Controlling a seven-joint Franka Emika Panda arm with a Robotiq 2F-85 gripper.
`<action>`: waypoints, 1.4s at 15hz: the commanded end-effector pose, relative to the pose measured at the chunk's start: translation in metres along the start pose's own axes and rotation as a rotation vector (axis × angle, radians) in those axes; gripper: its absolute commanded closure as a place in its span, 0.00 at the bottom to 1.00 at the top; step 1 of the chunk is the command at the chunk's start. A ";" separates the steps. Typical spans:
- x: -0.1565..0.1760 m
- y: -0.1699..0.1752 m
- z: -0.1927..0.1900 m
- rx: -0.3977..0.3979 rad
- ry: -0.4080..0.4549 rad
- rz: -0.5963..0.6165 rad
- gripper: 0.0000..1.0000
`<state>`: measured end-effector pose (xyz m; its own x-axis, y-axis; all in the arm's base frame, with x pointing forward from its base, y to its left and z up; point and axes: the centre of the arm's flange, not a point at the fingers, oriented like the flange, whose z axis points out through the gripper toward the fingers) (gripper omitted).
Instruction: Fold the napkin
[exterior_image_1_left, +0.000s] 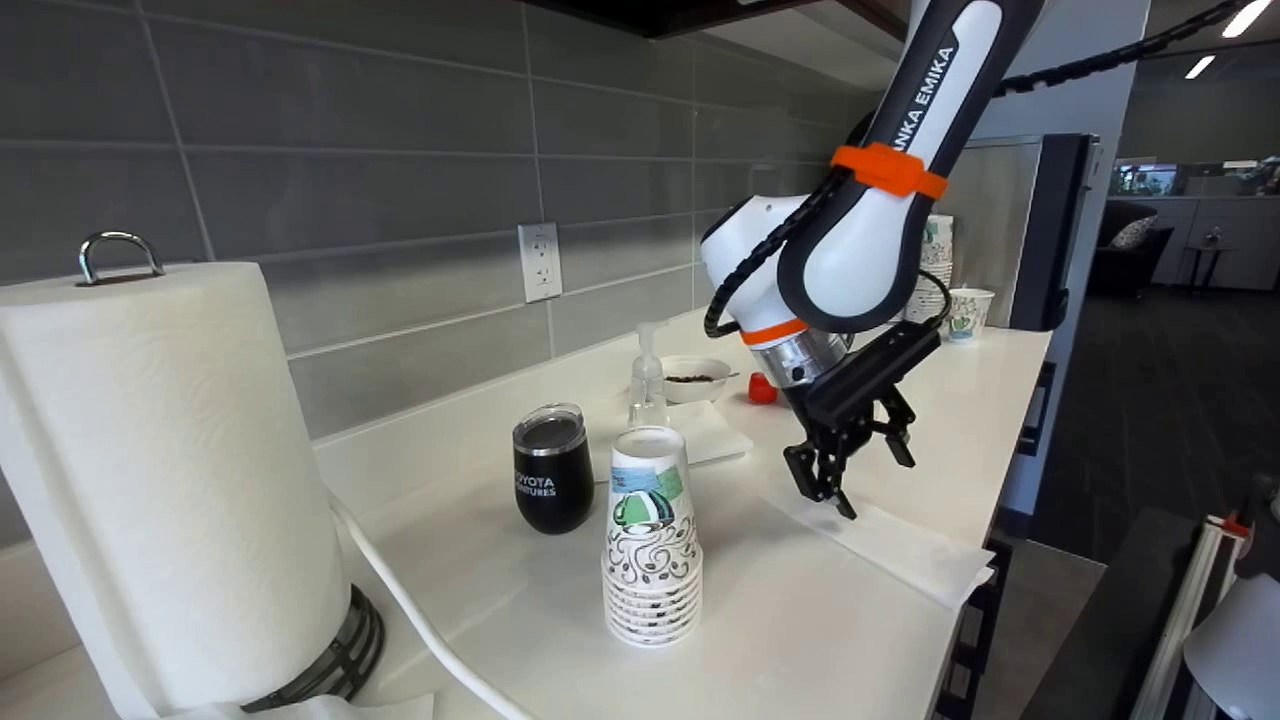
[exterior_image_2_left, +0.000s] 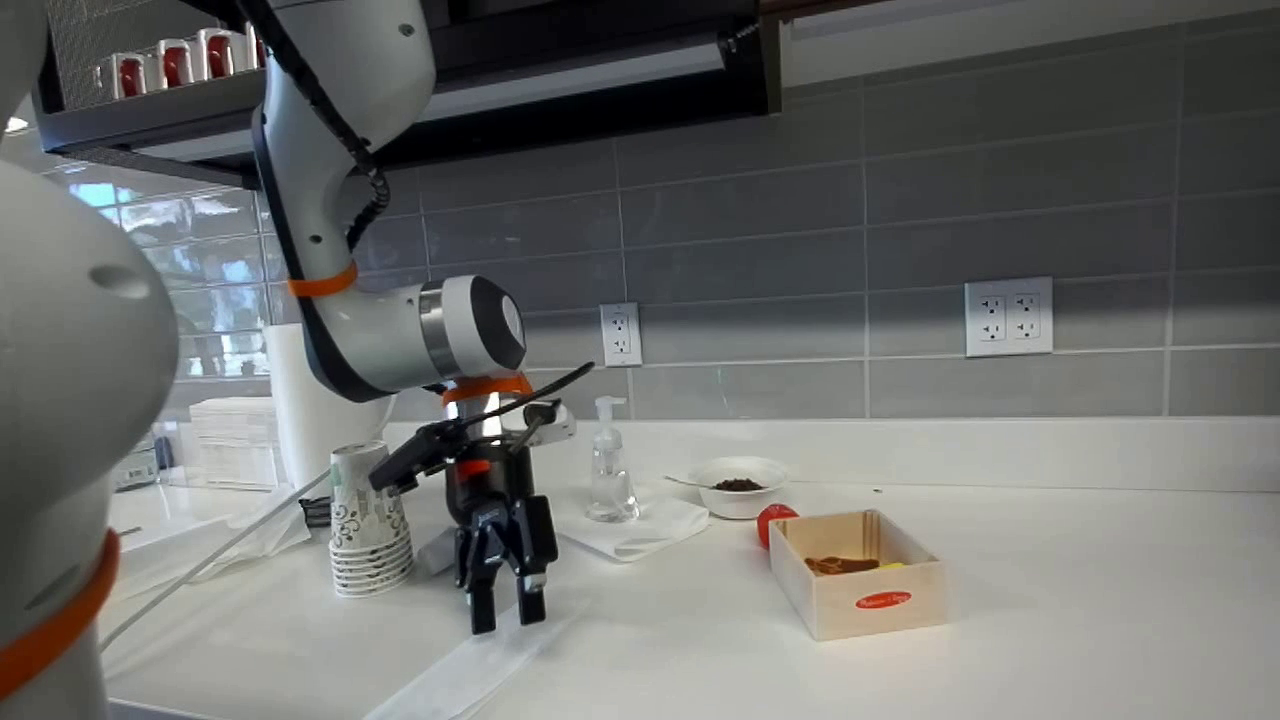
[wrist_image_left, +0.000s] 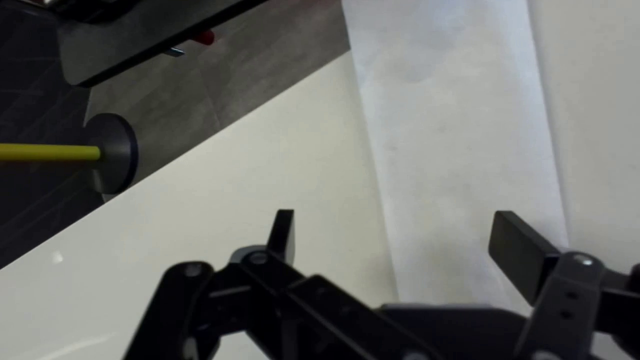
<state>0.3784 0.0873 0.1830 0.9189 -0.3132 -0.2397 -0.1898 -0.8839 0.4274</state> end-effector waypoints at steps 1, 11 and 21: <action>-0.003 -0.003 0.003 0.089 -0.017 -0.029 0.00; -0.001 -0.016 0.049 0.202 -0.022 -0.056 0.00; 0.005 -0.018 0.088 0.319 0.027 -0.048 0.00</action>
<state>0.3538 0.0820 0.1384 0.9394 -0.2537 -0.2306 -0.2187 -0.9614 0.1668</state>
